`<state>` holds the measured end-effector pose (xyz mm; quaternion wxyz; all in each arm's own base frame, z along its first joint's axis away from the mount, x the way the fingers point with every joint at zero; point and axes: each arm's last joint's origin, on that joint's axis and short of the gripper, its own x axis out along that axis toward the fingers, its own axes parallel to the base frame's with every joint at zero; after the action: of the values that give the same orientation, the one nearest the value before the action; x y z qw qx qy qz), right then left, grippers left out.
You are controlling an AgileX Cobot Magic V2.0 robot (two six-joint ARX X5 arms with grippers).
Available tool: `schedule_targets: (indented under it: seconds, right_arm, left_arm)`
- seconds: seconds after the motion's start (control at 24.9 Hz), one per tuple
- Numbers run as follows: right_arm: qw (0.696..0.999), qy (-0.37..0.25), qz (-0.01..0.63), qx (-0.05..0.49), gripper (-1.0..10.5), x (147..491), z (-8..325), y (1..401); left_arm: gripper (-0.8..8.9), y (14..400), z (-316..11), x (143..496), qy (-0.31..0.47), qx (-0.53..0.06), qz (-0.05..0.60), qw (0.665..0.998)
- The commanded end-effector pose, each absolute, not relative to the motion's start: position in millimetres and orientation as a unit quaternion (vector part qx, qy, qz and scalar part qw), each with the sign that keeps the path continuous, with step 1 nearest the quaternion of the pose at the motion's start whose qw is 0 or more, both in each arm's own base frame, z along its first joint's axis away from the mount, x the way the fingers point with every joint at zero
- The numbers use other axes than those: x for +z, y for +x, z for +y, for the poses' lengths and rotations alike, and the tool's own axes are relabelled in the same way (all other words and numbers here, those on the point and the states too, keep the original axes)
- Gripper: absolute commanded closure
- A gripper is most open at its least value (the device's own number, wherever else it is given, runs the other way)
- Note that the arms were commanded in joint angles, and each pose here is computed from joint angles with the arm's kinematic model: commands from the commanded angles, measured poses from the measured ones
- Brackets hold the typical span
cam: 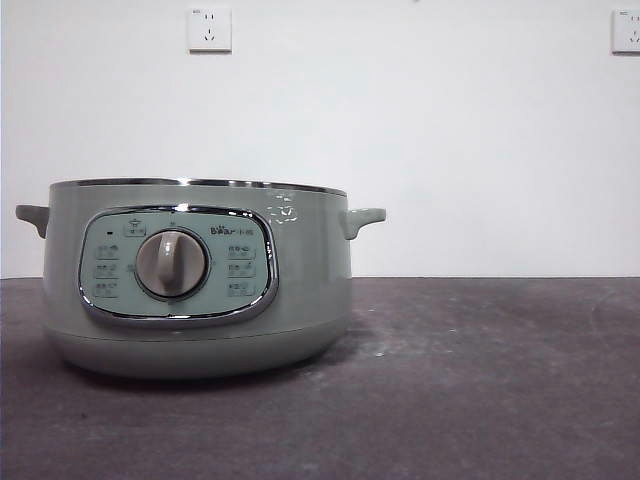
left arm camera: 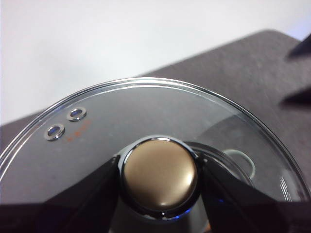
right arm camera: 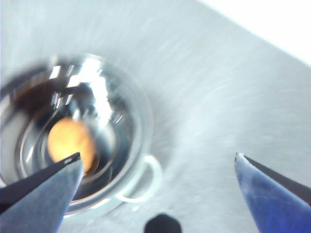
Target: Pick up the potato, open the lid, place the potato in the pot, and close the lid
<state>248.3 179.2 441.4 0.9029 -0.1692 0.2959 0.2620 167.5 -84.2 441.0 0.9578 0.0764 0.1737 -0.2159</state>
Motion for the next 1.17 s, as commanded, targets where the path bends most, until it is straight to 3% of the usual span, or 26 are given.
schedule_targets:
  seconds: [0.04,0.36,0.68,1.17]
  right_arm:
    - [0.92,-0.136,0.276,0.243,4.1,460.6,156.6,231.7]
    - [0.953,-0.092,0.199,0.208,4.1,505.3,95.1,168.6]
    - [0.959,-0.083,0.176,0.205,4.1,514.4,81.3,147.3]
    - [0.959,-0.084,0.178,0.205,4.1,514.2,79.7,144.4]
  left_arm:
    - [8.22,184.8,-93.9,440.1,0.077,-0.229,0.164,0.956]
    - [8.22,248.5,-128.6,390.0,0.084,-0.256,0.266,0.926]
    - [8.22,274.1,-142.0,358.3,0.075,-0.254,0.298,0.917]
    - [8.22,278.0,-144.3,318.5,0.05,-0.244,0.308,0.918]
